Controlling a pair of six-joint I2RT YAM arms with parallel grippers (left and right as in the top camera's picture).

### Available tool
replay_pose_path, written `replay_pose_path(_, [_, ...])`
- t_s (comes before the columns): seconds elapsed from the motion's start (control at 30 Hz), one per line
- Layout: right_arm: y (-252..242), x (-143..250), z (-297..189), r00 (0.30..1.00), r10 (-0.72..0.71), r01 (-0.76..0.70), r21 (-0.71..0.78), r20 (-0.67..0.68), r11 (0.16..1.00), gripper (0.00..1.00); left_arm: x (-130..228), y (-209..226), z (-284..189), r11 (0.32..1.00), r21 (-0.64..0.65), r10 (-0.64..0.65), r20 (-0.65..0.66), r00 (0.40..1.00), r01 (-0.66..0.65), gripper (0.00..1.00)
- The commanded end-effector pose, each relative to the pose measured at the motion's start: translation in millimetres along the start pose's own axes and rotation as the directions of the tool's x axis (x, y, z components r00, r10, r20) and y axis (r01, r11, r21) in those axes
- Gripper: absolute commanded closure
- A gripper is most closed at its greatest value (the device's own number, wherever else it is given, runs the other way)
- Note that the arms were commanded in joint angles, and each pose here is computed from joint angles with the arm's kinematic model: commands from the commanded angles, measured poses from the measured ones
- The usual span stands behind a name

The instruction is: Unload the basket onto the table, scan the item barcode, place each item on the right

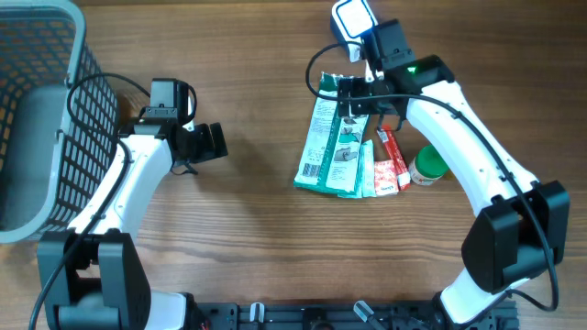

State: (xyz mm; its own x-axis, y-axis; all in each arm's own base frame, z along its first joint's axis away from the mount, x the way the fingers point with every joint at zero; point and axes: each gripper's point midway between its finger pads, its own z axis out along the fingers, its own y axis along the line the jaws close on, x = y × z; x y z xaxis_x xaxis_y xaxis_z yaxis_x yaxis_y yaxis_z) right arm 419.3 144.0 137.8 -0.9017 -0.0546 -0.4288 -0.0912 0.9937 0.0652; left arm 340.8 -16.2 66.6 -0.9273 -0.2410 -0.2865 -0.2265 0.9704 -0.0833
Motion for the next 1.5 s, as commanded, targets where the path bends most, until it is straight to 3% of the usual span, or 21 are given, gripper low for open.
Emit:
replay_pose_path(0.0, [0.5, -22.8, -12.8, 0.996, -0.003, 0.003, -0.004, 0.089, 1.000, 0.01, 1.6, 0.0, 1.2, 1.000, 0.003, 0.004, -0.005, 1.000, -0.004, 0.00])
replay_pose_path(0.33, [0.9, -25.6, -18.2, 0.994, -0.001, 0.002, -0.008, 0.105, 1.000, 0.00, 1.6, 0.1, 1.2, 1.000, 0.003, 0.004, -0.005, 1.000, -0.004, 0.00])
replay_pose_path(0.5, [2.7, -42.8, -85.3, 0.967, 0.013, 0.000, -0.049, 0.254, 0.999, 0.00, 1.6, 0.1, 1.2, 1.000, 0.003, 0.004, -0.005, 1.000, -0.004, 0.00])
replay_pose_path(0.63, [-1.1, -49.4, -188.9, 0.885, 0.046, 0.005, -0.110, 0.464, 0.994, 0.00, 1.6, 0.1, 1.2, 1.000, 0.003, 0.004, -0.005, 1.000, -0.004, 0.00])
replay_pose_path(0.73, [-9.2, -36.8, -271.6, 0.786, 0.080, 0.020, -0.154, 0.613, 0.988, 0.00, 1.6, 0.0, 1.2, 1.000, 0.003, 0.004, -0.005, 1.000, -0.004, 0.00])
replay_pose_path(0.83, [-22.4, -8.7, -349.4, 0.662, 0.100, 0.049, -0.176, 0.743, 0.983, 0.00, 1.6, 0.0, 1.2, 1.000, 0.003, 0.004, -0.005, 1.000, -0.004, 0.00])
replay_pose_path(1.03, [-56.1, 65.8, -432.2, 0.497, 0.147, 0.033, -0.188, 0.855, 0.982, 0.00, 1.6, 0.1, 1.2, 1.000, 0.003, 0.004, -0.005, 1.000, -0.004, 0.00])
replay_pose_path(1.2, [-80.5, 128.1, -436.4, 0.441, 0.171, -0.019, -0.182, 0.881, 0.983, 0.00, 1.6, 0.0, 1.2, 1.000, 0.003, 0.004, -0.005, 1.000, -0.004, 0.00])
replay_pose_path(1.47, [-106.9, 182.6, -346.6, 0.468, 0.169, -0.162, -0.104, 0.867, 0.981, 0.00, 1.6, 0.1, 1.2, 1.000, 0.003, 0.004, -0.005, 1.000, -0.004, 0.00])
